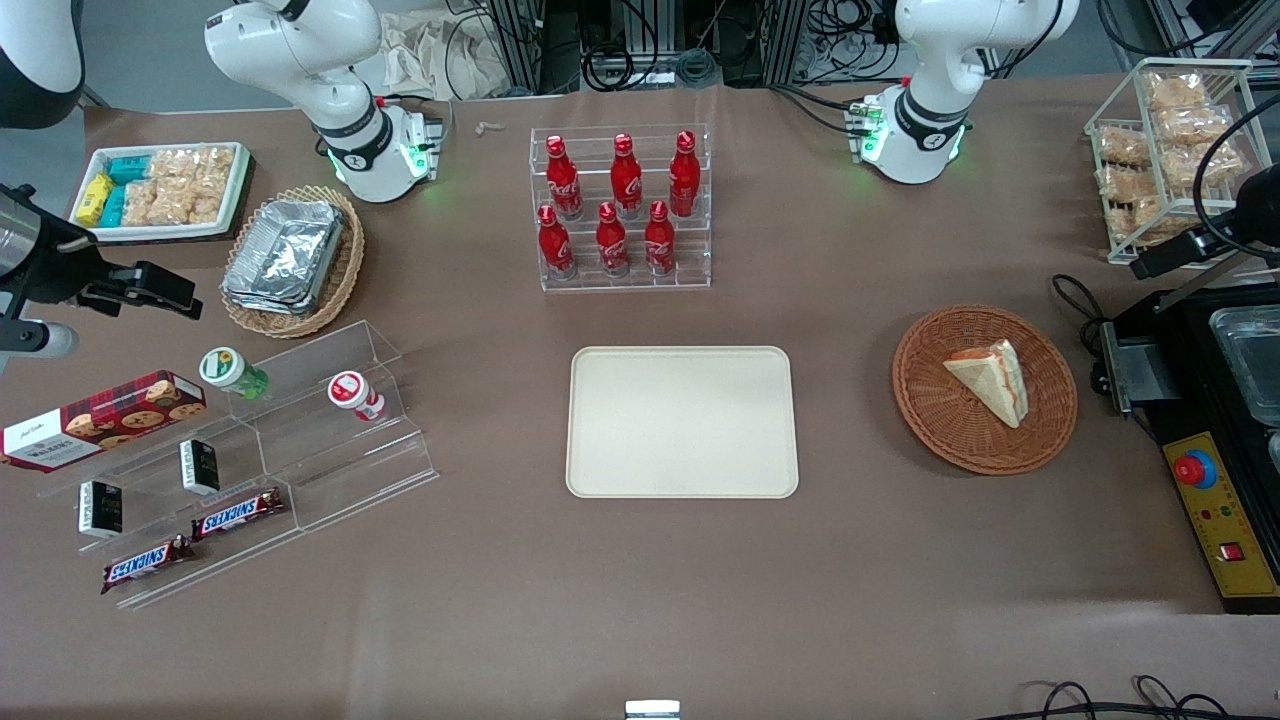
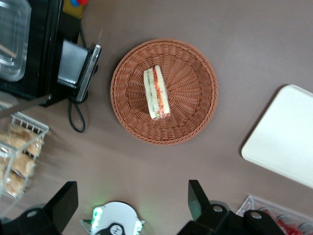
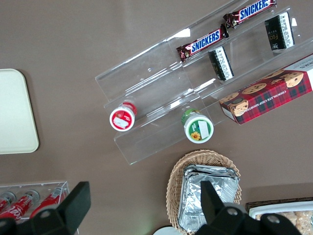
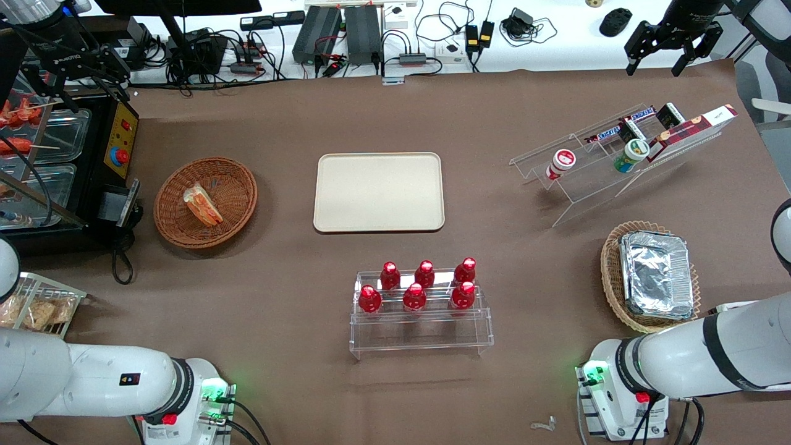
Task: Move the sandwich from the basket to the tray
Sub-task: 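Move the left gripper over the wicker basket above the sandwich, then lower the open left gripper around the wrapped sandwich in the basket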
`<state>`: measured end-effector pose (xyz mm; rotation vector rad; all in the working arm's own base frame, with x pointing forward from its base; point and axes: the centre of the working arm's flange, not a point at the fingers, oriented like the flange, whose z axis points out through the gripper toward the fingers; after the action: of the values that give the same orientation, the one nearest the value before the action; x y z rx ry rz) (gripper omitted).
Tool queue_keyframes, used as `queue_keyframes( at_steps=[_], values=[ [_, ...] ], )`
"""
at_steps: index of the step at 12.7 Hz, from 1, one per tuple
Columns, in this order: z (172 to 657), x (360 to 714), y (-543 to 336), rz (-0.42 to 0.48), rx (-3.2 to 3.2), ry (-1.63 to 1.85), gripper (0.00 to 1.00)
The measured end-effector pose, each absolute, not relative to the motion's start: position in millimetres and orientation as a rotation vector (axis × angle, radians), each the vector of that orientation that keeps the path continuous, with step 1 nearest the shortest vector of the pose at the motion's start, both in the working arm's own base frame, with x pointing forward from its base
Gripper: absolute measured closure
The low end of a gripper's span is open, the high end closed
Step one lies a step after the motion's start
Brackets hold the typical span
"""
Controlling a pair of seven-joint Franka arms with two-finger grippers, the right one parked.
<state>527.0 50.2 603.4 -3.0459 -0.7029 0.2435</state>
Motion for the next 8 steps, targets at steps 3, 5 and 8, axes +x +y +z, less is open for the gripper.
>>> queue_keyframes(
  at_steps=[3, 5, 8],
  values=[
    [565.8, 533.9, 29.6, 0.183, -2.968, -0.965, 0.0],
    [529.0, 537.6, 10.4, 0.141, -2.92, -1.102, 0.0],
    [465.2, 531.2, 1.8, 0.124, -2.864, -1.234, 0.0]
  ],
)
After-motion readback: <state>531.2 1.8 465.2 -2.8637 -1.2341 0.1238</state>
